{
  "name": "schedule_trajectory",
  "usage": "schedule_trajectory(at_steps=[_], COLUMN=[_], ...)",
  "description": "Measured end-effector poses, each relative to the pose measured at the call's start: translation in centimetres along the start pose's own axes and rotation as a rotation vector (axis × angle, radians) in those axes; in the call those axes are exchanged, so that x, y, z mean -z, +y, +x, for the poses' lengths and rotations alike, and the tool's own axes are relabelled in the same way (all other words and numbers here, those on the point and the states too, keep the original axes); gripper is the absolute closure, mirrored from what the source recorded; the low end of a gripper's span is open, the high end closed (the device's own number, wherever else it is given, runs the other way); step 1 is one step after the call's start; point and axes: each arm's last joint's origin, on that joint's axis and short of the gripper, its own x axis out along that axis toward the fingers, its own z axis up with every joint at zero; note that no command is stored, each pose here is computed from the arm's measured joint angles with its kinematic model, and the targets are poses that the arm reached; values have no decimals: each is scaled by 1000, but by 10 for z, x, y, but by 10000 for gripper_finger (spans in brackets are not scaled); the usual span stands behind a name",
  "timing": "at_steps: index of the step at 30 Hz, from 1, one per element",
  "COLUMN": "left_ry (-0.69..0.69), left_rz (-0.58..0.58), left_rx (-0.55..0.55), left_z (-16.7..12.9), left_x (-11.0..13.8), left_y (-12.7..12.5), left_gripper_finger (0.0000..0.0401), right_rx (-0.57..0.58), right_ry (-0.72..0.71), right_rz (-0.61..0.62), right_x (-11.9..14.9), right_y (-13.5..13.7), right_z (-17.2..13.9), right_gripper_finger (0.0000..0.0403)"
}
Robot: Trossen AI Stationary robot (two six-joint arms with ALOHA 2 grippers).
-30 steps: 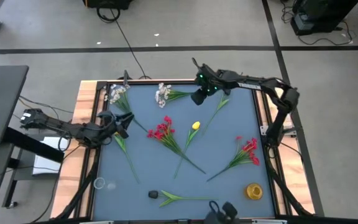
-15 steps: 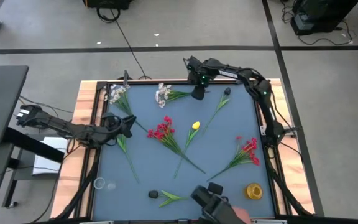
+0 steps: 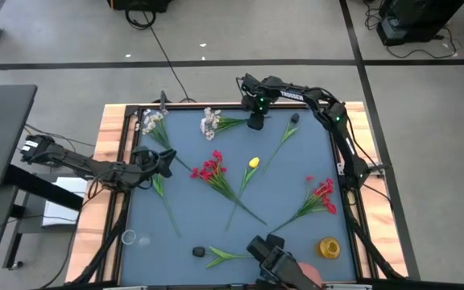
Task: Sort flowers into vase by color
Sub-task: Put the right white flower into the yellow flower vase
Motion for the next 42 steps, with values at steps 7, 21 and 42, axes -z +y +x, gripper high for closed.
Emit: schedule_trajectory(at_steps=[7,21,42], left_ry=[-7,-14,-197], left_rz=[40,-62,29], left_rx=[-37,-27,102], left_z=[0,0,3], left_x=[2,1,-48], left_y=[4,2,-47], left_gripper_finger=[275,275,266], right_rx=[1,-109,-352], right_ry=[60,-107,-594], right_rz=[31,127,225], right_x=[2,0,22], right_y=[4,14,52], right_z=[19,-50,-197], right_gripper_finger=[364,400,402])
